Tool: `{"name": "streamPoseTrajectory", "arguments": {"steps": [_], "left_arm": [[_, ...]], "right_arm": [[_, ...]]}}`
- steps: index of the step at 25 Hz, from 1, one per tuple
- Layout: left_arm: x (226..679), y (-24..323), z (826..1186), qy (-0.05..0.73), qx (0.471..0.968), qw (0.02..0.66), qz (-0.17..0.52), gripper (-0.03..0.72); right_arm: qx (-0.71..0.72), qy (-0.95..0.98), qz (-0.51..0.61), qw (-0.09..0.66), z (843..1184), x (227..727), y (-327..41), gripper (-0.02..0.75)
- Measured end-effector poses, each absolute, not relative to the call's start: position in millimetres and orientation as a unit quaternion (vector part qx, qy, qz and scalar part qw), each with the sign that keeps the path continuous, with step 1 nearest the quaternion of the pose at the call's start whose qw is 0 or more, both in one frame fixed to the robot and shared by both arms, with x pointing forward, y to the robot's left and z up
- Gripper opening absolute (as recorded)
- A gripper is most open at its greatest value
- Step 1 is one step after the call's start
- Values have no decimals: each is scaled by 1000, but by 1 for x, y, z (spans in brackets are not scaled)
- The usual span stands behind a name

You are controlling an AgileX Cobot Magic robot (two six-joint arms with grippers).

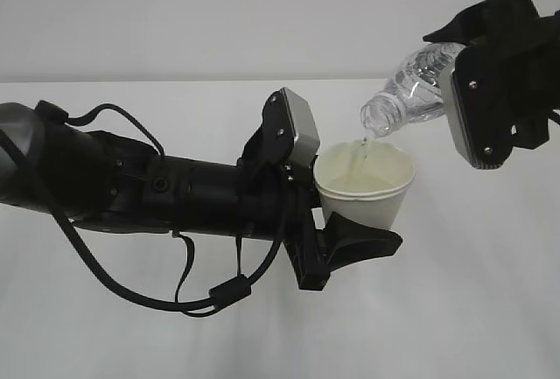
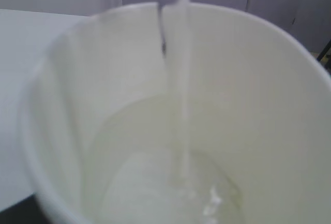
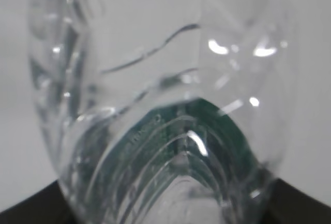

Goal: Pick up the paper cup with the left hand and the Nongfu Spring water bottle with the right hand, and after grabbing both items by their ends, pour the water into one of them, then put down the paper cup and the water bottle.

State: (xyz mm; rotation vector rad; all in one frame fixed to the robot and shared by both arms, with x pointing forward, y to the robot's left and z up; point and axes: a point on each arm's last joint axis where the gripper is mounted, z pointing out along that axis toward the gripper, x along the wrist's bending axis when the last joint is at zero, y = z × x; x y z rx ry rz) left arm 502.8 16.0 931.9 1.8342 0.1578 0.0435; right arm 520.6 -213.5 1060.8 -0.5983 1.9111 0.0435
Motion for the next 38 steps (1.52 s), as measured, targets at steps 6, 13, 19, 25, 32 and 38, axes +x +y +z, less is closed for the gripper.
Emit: {"name": "streamPoseTrajectory", "arguments": {"steps": [6, 13, 19, 25, 32, 38], "left_arm": [[503, 16, 932, 68, 793, 605, 19, 466], [503, 16, 931, 70, 795, 603, 20, 466], [503, 16, 931, 70, 795, 602, 21, 466], [503, 16, 931, 70, 795, 602, 21, 466], [503, 16, 931, 71, 796, 601, 21, 466], [503, 16, 931, 71, 796, 601, 21, 466]], "right_arm": [[-252, 804, 18, 539, 1061, 521, -214, 430], [-253, 803, 18, 539, 1061, 521, -214, 430], [-253, 803, 18, 539, 1061, 521, -214, 429], [-253, 803, 17, 539, 1061, 521, -214, 429], [-253, 803, 16, 539, 1061, 521, -214, 429], [-254, 803, 16, 539, 1061, 521, -214, 429]]}}
